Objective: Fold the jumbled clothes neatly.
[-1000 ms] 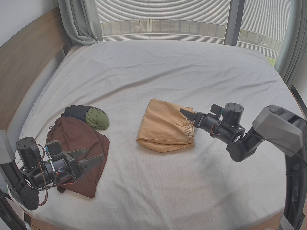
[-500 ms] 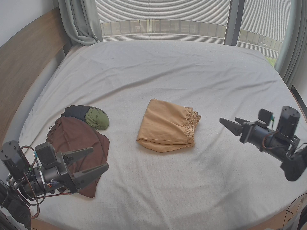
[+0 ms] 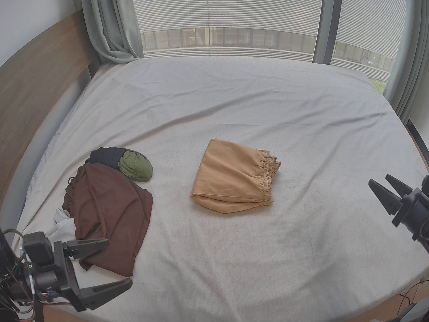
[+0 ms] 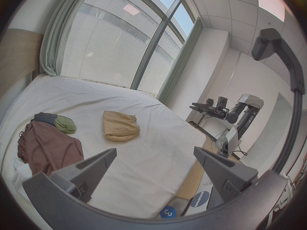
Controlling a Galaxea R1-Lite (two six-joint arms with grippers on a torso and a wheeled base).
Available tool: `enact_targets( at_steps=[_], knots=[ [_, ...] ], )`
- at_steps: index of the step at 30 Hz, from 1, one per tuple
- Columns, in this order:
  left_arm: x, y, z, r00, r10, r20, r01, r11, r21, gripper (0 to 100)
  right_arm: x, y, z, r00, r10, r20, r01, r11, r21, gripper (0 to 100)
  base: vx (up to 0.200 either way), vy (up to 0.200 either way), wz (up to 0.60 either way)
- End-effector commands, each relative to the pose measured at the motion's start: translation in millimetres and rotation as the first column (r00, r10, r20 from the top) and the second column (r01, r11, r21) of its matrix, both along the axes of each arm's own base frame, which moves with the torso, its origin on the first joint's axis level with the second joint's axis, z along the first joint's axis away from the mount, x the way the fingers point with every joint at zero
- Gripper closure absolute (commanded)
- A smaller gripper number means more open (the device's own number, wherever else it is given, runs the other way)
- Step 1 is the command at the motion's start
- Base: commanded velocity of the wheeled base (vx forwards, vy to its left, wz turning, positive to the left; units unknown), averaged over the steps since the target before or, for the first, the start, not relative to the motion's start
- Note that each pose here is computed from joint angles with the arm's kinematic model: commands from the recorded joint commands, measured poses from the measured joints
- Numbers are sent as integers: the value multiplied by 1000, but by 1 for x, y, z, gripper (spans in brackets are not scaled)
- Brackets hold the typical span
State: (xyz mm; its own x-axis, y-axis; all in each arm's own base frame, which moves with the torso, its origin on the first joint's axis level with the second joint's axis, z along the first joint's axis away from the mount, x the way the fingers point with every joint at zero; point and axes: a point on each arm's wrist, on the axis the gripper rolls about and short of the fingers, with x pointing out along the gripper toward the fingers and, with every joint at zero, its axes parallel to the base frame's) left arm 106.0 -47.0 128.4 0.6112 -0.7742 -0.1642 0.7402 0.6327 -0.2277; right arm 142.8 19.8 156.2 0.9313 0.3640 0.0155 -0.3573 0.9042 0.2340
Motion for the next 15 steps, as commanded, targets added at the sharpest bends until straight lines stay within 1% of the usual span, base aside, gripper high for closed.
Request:
enact_targets(
  at_steps=[1, 3, 4, 6, 9, 13, 15],
  knots=[
    [-67, 24, 2, 987, 63, 150, -58, 998, -36, 0, -65, -11, 4, 988, -62, 145, 63, 998, -5, 0, 0, 0, 0],
    [-72, 25, 1, 986, 63, 157, -58, 998, -39, 0, -70, -12, 4, 986, -71, 149, 72, 997, -5, 0, 0, 0, 0],
    [-81, 28, -1, 985, 68, 161, -62, 997, -42, 0, -80, -13, 3, 983, -84, 166, 86, 996, -3, 0, 0, 0, 0],
    [-86, 29, -4, 984, 76, 159, -70, 997, -43, 0, -90, -14, 2, 977, -94, 190, 97, 995, -8, 0, 0, 0, 0],
    [-93, 31, -9, 982, 95, 160, -85, 994, -66, 0, -105, -14, -3, 975, -95, 200, 99, 995, -12, 0, 0, 0, 0],
    [-102, 34, -14, 981, 109, 159, -95, 991, -93, 0, -125, -13, -14, 976, -81, 200, 86, 996, -12, 0, 0, 0, 0],
    [-109, 36, -21, 978, 137, 155, -124, 988, -93, 0, -138, -13, -22, 976, -55, 209, 60, 998, -15, 0, 0, 0, 0]
  ],
)
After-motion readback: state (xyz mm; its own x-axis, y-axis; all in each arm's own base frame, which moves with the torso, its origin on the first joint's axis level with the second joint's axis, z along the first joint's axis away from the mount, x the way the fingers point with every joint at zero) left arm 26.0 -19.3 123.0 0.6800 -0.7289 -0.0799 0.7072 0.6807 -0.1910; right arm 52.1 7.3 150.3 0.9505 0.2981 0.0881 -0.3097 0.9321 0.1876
